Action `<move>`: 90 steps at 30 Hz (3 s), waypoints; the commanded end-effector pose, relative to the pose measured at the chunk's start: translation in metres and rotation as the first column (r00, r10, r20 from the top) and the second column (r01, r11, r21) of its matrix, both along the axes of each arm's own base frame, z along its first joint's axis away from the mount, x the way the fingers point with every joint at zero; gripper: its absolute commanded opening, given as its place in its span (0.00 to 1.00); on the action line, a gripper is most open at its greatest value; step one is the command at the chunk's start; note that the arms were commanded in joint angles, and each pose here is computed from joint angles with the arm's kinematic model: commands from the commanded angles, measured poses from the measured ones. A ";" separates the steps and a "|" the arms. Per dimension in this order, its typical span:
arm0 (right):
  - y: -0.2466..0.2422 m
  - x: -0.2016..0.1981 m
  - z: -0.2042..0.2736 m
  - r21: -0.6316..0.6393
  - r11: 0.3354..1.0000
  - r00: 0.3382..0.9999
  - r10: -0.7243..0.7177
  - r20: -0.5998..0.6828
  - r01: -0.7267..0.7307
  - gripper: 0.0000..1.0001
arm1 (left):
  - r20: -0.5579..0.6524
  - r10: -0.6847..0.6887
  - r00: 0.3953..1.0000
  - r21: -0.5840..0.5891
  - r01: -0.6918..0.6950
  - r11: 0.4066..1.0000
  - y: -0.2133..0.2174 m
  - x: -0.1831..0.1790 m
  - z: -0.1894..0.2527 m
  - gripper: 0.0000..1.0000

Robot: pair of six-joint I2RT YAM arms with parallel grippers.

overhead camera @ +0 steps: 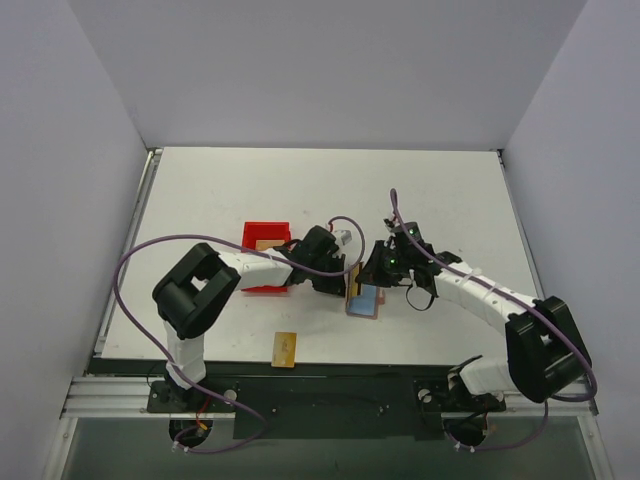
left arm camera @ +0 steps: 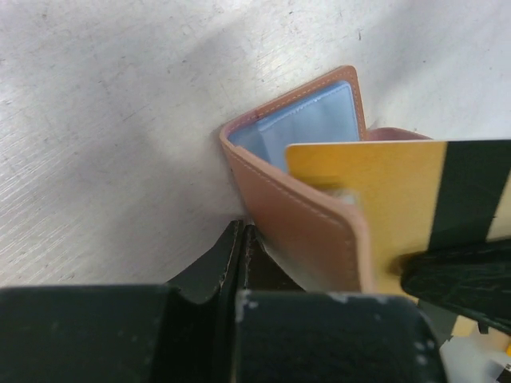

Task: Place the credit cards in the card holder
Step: Insert the credit card into the card holder.

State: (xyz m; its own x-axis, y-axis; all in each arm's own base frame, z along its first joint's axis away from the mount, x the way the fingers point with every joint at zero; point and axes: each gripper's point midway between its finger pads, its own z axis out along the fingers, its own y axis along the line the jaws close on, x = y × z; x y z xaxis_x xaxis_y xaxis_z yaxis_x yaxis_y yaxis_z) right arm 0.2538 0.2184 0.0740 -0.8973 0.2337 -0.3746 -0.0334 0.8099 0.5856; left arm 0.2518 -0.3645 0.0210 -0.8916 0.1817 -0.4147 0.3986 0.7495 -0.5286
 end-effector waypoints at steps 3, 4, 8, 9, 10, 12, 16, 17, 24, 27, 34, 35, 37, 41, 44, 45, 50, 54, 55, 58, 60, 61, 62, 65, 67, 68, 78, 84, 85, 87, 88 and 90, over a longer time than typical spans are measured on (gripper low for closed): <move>0.020 0.020 0.015 0.086 0.996 0.999 0.013 0.041 -0.016 0.00 | -0.028 -0.029 0.999 -0.077 0.027 0.997 -0.014 -0.006 -0.002 0.00; 0.021 0.021 0.015 0.088 0.996 0.999 0.015 0.041 -0.019 0.00 | -0.037 -0.028 0.999 -0.081 0.025 0.996 -0.015 -0.007 -0.002 0.00; 0.023 0.021 0.006 0.087 0.996 0.999 0.016 0.028 -0.018 0.00 | -0.042 -0.026 0.999 -0.076 0.022 0.997 -0.012 -0.009 -0.005 0.00; 0.024 0.020 0.003 0.087 0.996 1.000 0.020 0.019 -0.021 0.00 | -0.040 -0.022 0.999 -0.072 0.019 0.997 -0.011 -0.009 -0.005 0.00; 0.023 0.021 0.001 0.086 0.996 1.000 0.016 0.017 -0.018 0.00 | -0.037 -0.014 0.999 -0.054 0.012 0.998 -0.008 -0.008 -0.007 0.00; 0.025 0.020 -0.005 0.085 0.996 1.000 0.019 0.005 -0.020 0.00 | -0.036 0.007 0.999 -0.002 -0.007 1.000 0.002 -0.007 -0.010 0.00; 0.029 0.021 -0.015 0.088 0.996 1.000 0.024 -0.010 -0.023 0.00 | -0.016 0.052 0.999 0.075 -0.050 0.996 0.018 0.000 -0.013 0.00; 0.031 0.022 -0.019 0.086 0.996 1.000 0.027 -0.015 -0.025 0.00 | -0.004 0.063 0.998 0.089 -0.062 0.994 0.021 0.004 -0.012 0.00; 0.039 0.018 -0.027 0.052 0.997 0.998 0.056 -0.024 -0.055 0.00 | 0.047 0.088 0.995 0.177 -0.095 0.980 0.039 0.016 -0.004 0.00; 0.040 0.017 -0.023 0.050 0.997 0.998 0.065 -0.017 -0.064 0.00 | 0.081 0.092 0.992 0.202 -0.107 0.973 0.043 0.023 0.004 0.00; 0.044 0.015 -0.008 0.063 0.994 0.996 0.085 0.003 -0.085 0.00 | 0.097 0.109 0.989 0.218 -0.128 0.968 0.052 0.027 0.010 0.00; 0.045 0.015 -0.007 0.065 0.994 0.996 0.086 0.004 -0.086 0.00 | 0.103 0.117 0.988 0.217 -0.137 0.967 0.054 0.029 0.012 0.00; 0.046 0.013 -0.003 0.069 0.993 0.995 0.095 0.008 -0.095 0.00 | 0.101 0.123 0.987 0.219 -0.142 0.965 0.057 0.029 0.010 0.00; 0.051 0.011 0.004 0.076 0.991 0.994 0.111 0.021 -0.112 0.00 | 0.075 0.129 0.989 0.203 -0.141 0.969 0.059 0.028 0.004 0.00; 0.055 0.011 0.010 0.083 0.989 0.992 0.123 0.031 -0.126 0.00 | 0.049 0.119 0.992 0.190 -0.126 0.974 0.059 0.021 -0.001 0.00; 0.055 0.011 0.010 0.082 0.988 0.992 0.126 0.032 -0.128 0.00 | 0.049 0.119 0.992 0.179 -0.126 0.976 0.057 0.022 -0.001 0.00; 0.058 0.011 0.008 0.081 0.988 0.991 0.130 0.022 -0.131 0.00 | -0.005 0.094 0.996 0.127 -0.093 0.987 0.049 0.007 -0.009 0.00; 0.057 0.007 0.002 0.081 0.988 0.992 0.129 0.007 -0.129 0.00 | -0.042 0.062 0.997 0.078 -0.059 0.995 0.038 -0.006 -0.013 0.00; 0.056 0.006 0.001 0.082 0.988 0.992 0.129 0.004 -0.129 0.00 | -0.049 0.057 0.997 0.067 -0.054 0.996 0.036 -0.009 -0.015 0.00; 0.055 0.003 -0.001 0.076 0.988 0.991 0.135 0.001 -0.135 0.00 | -0.091 0.026 0.995 -0.007 -0.027 1.000 0.018 -0.018 -0.018 0.00; 0.052 0.003 0.000 0.067 0.989 0.991 0.135 0.003 -0.135 0.00 | -0.101 0.010 0.995 -0.060 -0.016 0.998 0.003 -0.020 -0.017 0.00; 0.049 0.002 -0.001 0.056 0.990 0.991 0.132 0.003 -0.132 0.00 | -0.113 0.003 0.994 -0.078 -0.012 0.997 -0.002 -0.022 -0.016 0.00; 0.048 0.002 -0.001 0.051 0.990 0.991 0.131 0.004 -0.131 0.00 | -0.110 0.004 0.994 -0.088 -0.014 0.996 -0.006 -0.020 -0.018 0.00; 0.042 0.001 -0.002 0.039 0.992 0.993 0.118 0.005 -0.118 0.00 | -0.125 -0.008 0.992 -0.137 -0.009 0.991 -0.018 -0.023 -0.015 0.00; 0.038 0.001 -0.003 0.037 0.993 0.994 0.112 0.003 -0.112 0.00 | -0.137 -0.027 0.990 -0.160 0.005 0.987 -0.026 -0.026 -0.016 0.00; 0.037 0.002 -0.001 0.037 0.993 0.994 0.109 0.006 -0.109 0.00 | -0.140 -0.027 0.990 -0.163 0.004 0.987 -0.027 -0.026 -0.017 0.00; 0.026 0.001 -0.004 0.017 0.997 0.997 0.082 0.005 -0.082 0.00 | -0.059 0.074 0.995 0.071 -0.070 0.995 0.012 -0.014 -0.028 0.03; 0.026 0.001 -0.002 0.019 0.997 0.997 0.081 0.013 -0.081 0.00 | 0.008 0.167 0.986 0.215 -0.165 0.963 0.046 0.000 -0.027 0.15; 0.027 0.001 -0.001 0.020 0.997 0.997 0.081 0.014 -0.081 0.00 | 0.018 0.177 0.984 0.218 -0.176 0.960 0.049 0.003 -0.024 0.16; 0.026 0.001 -0.002 0.020 0.996 0.997 0.082 0.012 -0.082 0.00 | 0.045 0.194 0.980 0.235 -0.200 0.951 0.054 0.009 -0.020 0.21; 0.026 0.001 -0.002 0.020 0.996 0.996 0.083 0.013 -0.083 0.00 | 0.056 0.201 0.978 0.253 -0.208 0.945 0.059 0.010 -0.019 0.22; 0.027 0.001 0.000 0.021 0.996 0.996 0.083 0.016 -0.083 0.00 | 0.085 0.216 0.973 0.274 -0.231 0.933 0.066 0.016 -0.015 0.24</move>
State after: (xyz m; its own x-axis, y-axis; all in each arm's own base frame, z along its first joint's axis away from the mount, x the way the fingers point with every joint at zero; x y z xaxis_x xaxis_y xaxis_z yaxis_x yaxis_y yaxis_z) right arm 0.2550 0.2377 0.0612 -0.9170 0.1738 -0.3591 -0.0695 0.8168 0.5728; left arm 0.2648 -0.3451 0.0201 -0.9031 0.0573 -0.4257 0.2718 0.8436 -0.4631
